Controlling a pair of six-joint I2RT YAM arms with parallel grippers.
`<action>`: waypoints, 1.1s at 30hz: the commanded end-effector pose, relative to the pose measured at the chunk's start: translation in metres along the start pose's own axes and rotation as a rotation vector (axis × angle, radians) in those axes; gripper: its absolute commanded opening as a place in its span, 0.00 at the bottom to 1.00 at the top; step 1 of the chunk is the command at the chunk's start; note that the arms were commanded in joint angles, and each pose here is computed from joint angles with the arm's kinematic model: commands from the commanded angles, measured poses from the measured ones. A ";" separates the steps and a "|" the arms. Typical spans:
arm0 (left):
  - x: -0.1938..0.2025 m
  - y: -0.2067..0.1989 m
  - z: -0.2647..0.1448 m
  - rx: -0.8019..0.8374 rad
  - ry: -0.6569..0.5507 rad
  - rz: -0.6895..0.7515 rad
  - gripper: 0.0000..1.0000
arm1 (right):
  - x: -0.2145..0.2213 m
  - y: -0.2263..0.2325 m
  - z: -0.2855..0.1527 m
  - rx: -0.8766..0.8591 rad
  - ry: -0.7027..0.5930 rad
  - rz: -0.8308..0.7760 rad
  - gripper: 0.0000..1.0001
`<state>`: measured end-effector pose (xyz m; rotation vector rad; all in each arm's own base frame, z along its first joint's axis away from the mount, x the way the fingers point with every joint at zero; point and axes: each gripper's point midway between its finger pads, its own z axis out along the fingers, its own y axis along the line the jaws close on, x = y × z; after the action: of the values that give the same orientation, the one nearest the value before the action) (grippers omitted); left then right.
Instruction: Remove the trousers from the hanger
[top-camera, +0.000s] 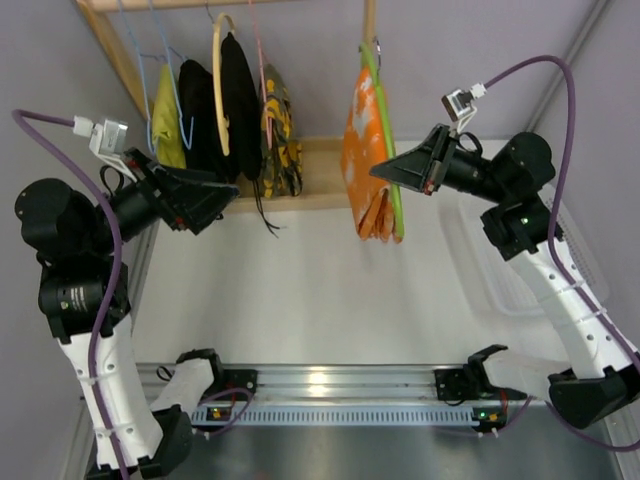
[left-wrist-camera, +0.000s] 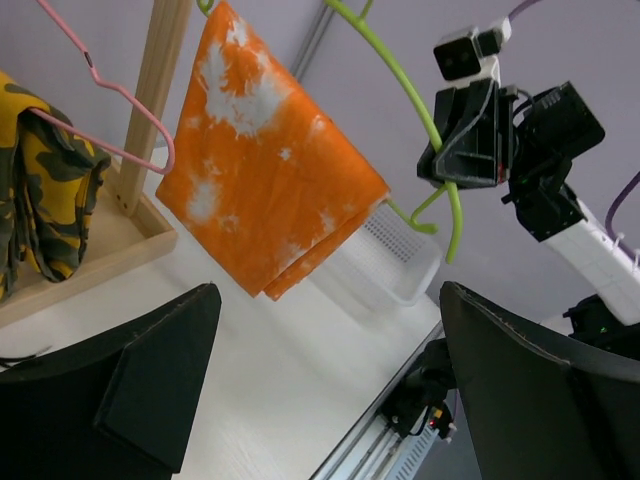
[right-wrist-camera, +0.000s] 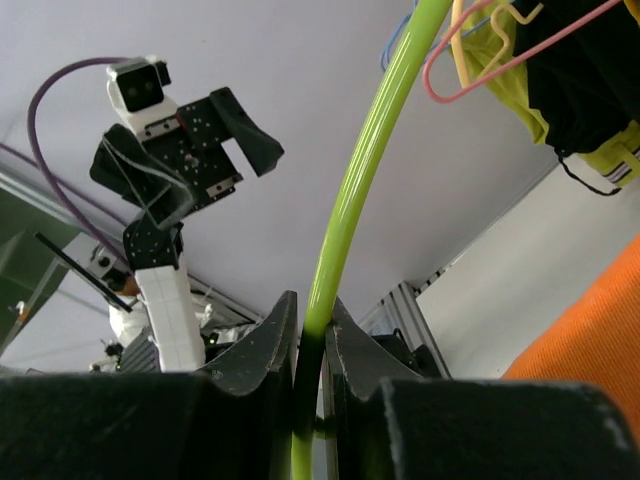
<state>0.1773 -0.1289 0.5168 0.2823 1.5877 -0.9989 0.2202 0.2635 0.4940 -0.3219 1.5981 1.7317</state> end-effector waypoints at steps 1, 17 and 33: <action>-0.029 -0.004 0.016 0.095 -0.060 -0.064 0.98 | -0.017 0.052 -0.021 -0.093 -0.141 -0.301 0.00; -0.002 -0.023 0.138 0.306 0.123 -0.209 0.90 | 0.017 0.011 -0.052 0.066 -0.168 -0.305 0.00; 0.046 -0.066 0.245 0.453 0.185 -0.398 0.66 | -0.024 0.008 -0.043 0.076 -0.270 -0.314 0.00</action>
<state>0.2899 -0.3544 0.4920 0.4282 1.7113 -1.6209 0.2324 0.2253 0.4070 -0.0826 1.7562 1.4584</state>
